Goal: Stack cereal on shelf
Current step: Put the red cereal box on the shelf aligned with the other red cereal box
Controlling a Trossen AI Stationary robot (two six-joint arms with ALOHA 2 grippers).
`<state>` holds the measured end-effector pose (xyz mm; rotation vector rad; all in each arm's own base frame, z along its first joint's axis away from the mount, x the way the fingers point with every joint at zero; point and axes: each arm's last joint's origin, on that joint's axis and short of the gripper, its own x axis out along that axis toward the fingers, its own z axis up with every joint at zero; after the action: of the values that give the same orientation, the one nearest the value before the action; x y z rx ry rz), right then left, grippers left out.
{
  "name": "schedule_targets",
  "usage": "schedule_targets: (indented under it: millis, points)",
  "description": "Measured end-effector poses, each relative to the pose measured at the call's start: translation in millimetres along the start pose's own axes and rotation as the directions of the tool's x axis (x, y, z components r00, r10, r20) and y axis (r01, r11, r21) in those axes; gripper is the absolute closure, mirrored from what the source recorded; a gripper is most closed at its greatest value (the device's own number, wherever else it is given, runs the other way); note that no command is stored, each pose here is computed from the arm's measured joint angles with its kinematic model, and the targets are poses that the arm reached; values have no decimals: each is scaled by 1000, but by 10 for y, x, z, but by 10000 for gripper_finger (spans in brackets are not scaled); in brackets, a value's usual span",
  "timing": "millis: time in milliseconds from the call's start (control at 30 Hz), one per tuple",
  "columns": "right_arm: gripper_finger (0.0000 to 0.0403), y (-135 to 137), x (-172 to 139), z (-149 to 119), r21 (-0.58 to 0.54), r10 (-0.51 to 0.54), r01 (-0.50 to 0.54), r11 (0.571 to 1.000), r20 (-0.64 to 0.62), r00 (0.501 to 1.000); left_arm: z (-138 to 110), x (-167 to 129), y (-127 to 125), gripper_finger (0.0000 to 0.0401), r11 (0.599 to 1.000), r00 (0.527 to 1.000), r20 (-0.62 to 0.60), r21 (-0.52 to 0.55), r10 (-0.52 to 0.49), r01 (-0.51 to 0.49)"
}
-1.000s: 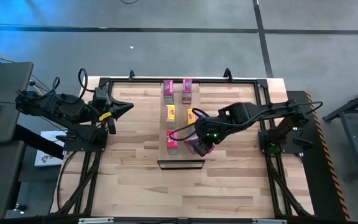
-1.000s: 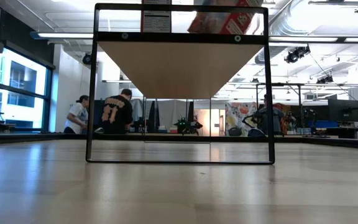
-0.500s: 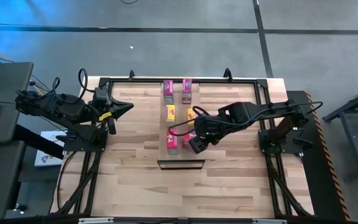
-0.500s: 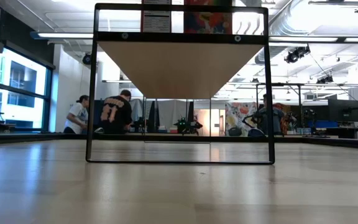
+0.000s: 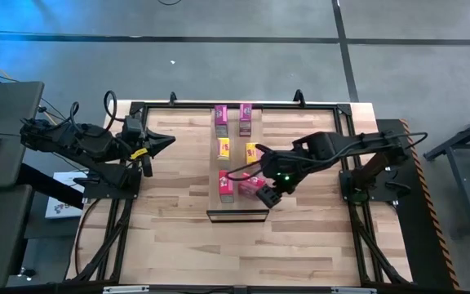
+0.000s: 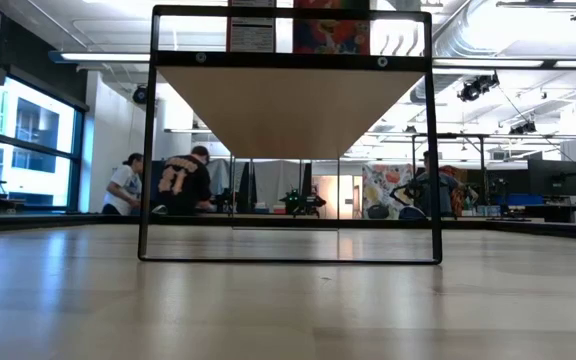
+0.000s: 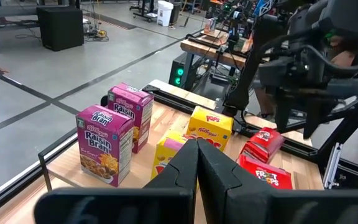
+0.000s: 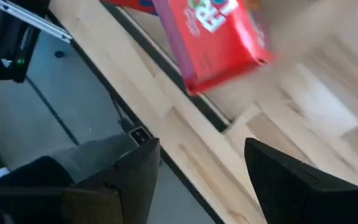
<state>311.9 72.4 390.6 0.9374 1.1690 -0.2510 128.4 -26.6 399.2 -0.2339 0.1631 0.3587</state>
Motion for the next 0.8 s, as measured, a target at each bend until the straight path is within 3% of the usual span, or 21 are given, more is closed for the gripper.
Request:
schedule_targets:
  millis: [133, 233, 333, 433, 533, 633, 700, 800]
  points:
    - [217, -136, -140, -80, -4, -115, 115, 993, 27, 993, 0, 0, 0, 401, 1000, 1000, 0, -1, 0, 0]
    - [296, -217, -153, -136, -18, -251, 253, 967, 69, 966, 0, 1, -1, 401, 1000, 1000, 0, -2, 0, 0]
    - [383, -234, -123, -180, -50, -309, 317, 947, 118, 944, 1, 0, -1, 401, 1000, 1000, 1, -3, 0, 0]
    - [381, -315, -15, -235, -51, -322, 329, 943, 110, 940, 3, 0, -1, 401, 1000, 1000, 2, -4, -1, 1]
    - [394, -474, 124, -316, -18, -256, 260, 965, 114, 960, 3, 1, -2, 401, 1000, 1000, 3, -5, -1, 1]
    - [397, -647, 272, -368, 39, -115, 110, 993, 170, 979, 4, 1, -2, 401, 1000, 1000, 4, -6, -2, 2]
    - [397, -755, 290, -356, 97, -25, -1, 995, 267, 963, 4, 1, -2, 401, 1000, 1000, 4, -6, -1, 1]
    - [401, -893, 339, -317, 158, 35, -114, 981, 432, 901, 4, 0, -1, 401, 1000, 1000, 4, -10, -1, 1]
